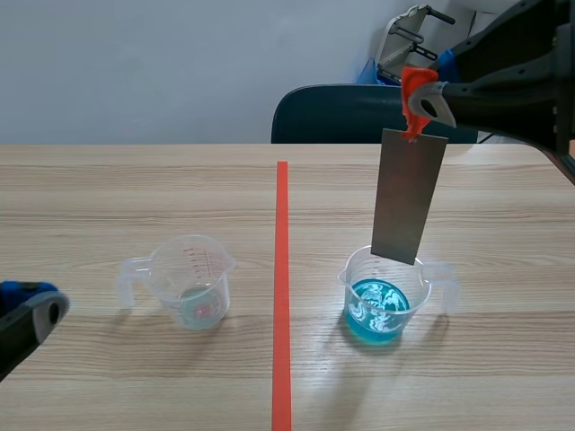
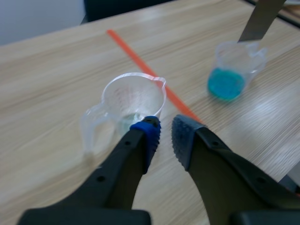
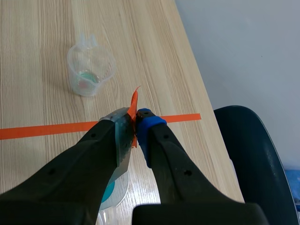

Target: Do the redox reaction experiment

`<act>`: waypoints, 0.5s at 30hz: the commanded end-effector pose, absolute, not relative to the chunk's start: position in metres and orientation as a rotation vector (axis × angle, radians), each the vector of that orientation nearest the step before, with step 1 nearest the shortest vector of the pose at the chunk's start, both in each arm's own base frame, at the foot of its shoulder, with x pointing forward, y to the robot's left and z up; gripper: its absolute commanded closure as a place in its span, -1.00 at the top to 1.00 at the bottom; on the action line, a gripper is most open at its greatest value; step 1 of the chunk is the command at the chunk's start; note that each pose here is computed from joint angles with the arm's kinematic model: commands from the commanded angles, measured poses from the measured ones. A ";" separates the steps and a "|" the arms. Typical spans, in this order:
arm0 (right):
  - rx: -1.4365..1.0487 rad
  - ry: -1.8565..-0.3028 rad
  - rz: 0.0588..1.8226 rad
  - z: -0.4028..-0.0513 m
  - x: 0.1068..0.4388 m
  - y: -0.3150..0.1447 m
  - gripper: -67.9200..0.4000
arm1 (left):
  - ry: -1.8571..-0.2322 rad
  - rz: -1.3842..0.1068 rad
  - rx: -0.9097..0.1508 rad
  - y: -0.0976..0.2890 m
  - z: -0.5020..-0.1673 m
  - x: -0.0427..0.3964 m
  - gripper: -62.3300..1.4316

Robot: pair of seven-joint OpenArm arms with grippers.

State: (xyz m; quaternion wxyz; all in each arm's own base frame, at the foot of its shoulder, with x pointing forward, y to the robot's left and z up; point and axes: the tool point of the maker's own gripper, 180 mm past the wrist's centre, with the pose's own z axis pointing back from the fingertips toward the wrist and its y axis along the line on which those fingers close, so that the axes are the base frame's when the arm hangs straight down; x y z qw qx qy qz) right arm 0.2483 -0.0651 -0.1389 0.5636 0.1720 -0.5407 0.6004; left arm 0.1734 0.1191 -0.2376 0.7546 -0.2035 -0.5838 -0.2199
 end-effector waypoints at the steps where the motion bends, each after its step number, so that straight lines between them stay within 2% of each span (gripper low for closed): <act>1: 0.413 -1.311 1.416 -0.129 0.248 -0.062 -0.96 | -1.334 -0.490 -0.489 0.106 -0.224 0.182 -0.80; 7: 0.413 -1.311 1.416 -0.129 0.248 -0.062 -0.96 | -1.419 -0.532 -0.573 0.070 -0.214 0.207 -0.87; 15: 0.414 -1.311 1.416 -0.129 0.248 -0.062 -0.96 | -1.374 -0.603 -0.619 0.024 -0.246 0.238 -0.87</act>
